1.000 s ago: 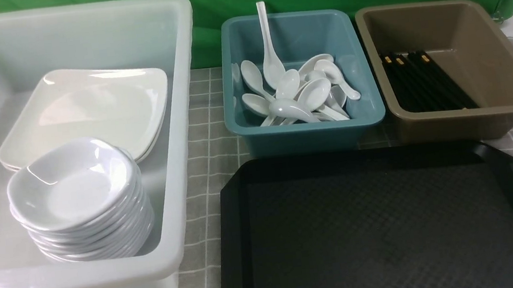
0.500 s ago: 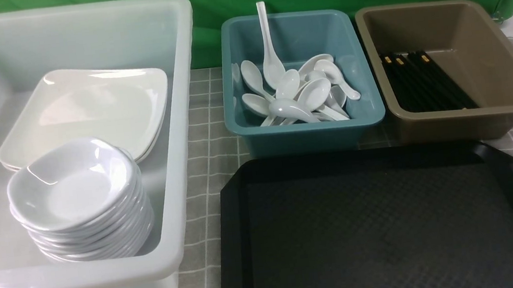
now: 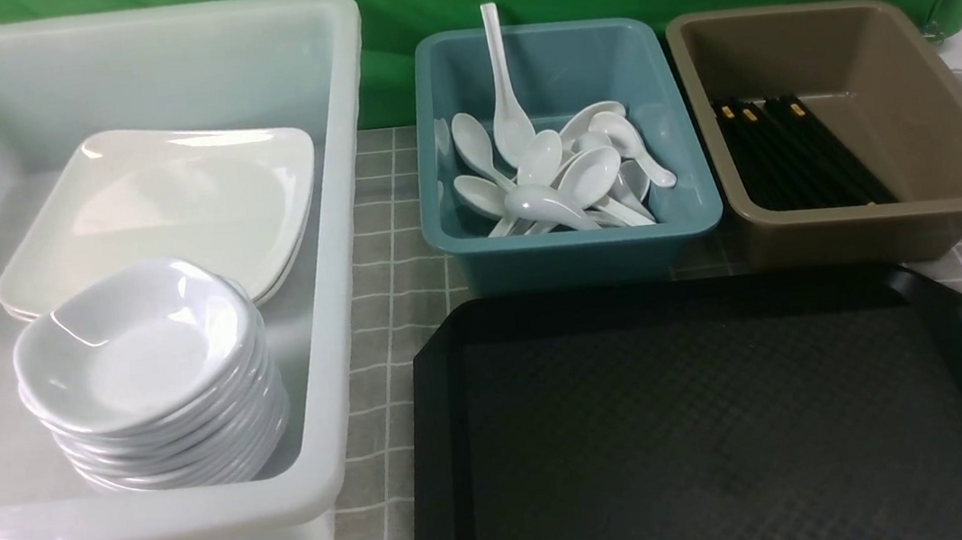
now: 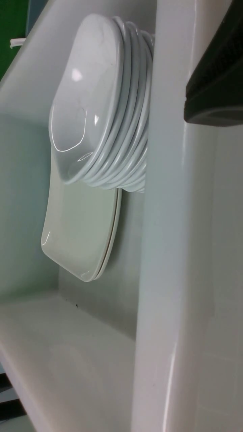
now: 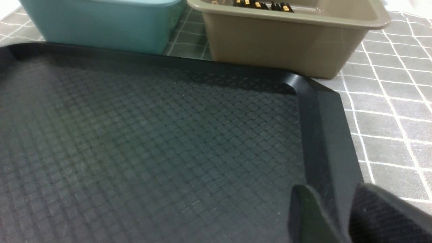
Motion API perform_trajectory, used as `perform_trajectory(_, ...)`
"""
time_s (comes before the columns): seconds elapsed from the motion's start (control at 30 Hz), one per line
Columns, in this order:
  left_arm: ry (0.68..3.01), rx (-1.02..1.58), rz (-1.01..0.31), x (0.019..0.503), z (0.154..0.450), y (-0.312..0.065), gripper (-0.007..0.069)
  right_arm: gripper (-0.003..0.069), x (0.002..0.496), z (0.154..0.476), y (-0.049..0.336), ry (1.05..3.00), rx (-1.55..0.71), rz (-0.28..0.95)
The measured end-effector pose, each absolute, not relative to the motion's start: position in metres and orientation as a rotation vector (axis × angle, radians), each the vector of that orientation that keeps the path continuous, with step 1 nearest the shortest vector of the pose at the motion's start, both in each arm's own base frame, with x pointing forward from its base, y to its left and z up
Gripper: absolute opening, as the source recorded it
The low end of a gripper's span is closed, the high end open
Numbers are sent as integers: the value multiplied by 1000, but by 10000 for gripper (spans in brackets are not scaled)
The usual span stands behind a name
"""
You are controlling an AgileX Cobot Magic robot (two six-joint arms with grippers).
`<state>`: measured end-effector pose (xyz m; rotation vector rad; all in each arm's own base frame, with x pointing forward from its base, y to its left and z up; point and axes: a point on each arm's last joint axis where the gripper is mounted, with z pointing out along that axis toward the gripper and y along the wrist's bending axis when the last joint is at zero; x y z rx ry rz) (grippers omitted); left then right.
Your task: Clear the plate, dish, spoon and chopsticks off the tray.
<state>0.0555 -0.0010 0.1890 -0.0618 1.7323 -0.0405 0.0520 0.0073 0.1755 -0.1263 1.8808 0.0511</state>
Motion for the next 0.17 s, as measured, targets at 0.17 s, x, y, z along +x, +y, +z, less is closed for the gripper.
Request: perform_trajectory(0.17, 1732, -62, -40, 55, 189, -1, 7, 235, 52, 176, 7, 1881, -126, 51)
